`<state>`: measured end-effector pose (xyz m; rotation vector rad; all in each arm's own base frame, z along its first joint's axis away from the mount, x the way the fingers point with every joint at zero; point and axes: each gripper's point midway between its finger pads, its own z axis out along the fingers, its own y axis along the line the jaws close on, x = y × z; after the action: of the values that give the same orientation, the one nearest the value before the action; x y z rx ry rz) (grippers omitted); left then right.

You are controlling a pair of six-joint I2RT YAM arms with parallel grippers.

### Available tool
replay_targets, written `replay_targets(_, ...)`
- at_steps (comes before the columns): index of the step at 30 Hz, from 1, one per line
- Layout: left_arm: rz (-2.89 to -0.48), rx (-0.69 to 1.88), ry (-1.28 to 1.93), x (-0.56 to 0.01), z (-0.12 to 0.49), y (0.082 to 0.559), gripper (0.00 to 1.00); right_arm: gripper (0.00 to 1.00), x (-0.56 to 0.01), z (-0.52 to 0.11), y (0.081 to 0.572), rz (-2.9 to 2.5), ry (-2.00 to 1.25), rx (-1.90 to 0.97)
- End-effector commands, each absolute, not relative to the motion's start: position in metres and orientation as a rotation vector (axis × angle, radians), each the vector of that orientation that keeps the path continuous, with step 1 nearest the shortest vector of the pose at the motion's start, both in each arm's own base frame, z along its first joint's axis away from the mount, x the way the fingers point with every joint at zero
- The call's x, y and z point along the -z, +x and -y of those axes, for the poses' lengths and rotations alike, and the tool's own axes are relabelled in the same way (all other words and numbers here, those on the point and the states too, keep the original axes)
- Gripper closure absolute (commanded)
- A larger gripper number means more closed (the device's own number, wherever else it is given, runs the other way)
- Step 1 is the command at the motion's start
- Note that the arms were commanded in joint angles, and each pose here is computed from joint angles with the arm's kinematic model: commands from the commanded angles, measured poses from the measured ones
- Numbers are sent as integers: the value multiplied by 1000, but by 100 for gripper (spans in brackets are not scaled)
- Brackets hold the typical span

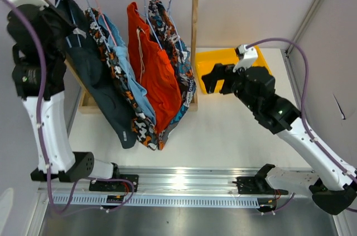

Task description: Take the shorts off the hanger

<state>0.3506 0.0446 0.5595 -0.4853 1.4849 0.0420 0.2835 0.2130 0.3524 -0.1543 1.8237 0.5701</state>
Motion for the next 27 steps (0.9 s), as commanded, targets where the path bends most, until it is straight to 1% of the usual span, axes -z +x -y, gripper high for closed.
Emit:
replay_targets(1, -1317, -6, -454, -608, -46, 324, 100, 1, -421, -226, 280, -1686, -218, -585)
replay_targets(3, -1323, -3, -449, -606, -45, 326, 100, 1, -435, -239, 274, -1669, -252, -615)
replay_targets(4, -1326, 14, -446, -606, -42, 325, 100, 1, -453, -247, 267, -1638, -272, -650)
replay_targets(8, -1349, 47, -442, -597, -36, 321, 100, 1, -465, -309, 229, -1607, -415, -775)
replay_targets(9, -1351, 50, -441, -596, -36, 320, 100, 1, -467, -335, 201, -1589, -495, -828)
replay_targets(11, -1360, 55, -441, -590, -35, 318, 100, 1, -473, -373, 182, -1577, -551, -853)
replay_targets(12, -1365, 55, -440, -587, -35, 318, 100, 1, -475, -393, 160, -1571, -589, -878)
replay_targets(13, -1365, 56, -439, -586, -34, 316, 100, 1, -476, -407, 151, -1571, -607, -893)
replay_targets(14, -1368, 56, -438, -584, -34, 314, 100, 1, -494, -415, 142, -1545, -600, -928)
replay_targets(15, -1372, 58, -436, -583, -34, 313, 100, 1, -479, -443, 129, -1567, -645, -926)
replay_targets(16, -1377, 60, -435, -581, -33, 312, 100, 1, -479, -454, 123, -1562, -659, -939)
replay_targets(18, -1385, 68, -437, -578, -32, 309, 100, 1, -480, -482, 111, -1553, -675, -966)
replay_targets(21, -1389, 81, -435, -577, -30, 304, 100, 1, -487, -505, 107, -1531, -673, -1000)
replay_targets(22, -1390, 84, -437, -577, -30, 303, 100, 1, -472, -520, 108, -1548, -690, -986)
replay_targets(27, -1391, 109, -433, -576, -26, 296, 100, 1, -450, -554, 126, -1560, -661, -984)
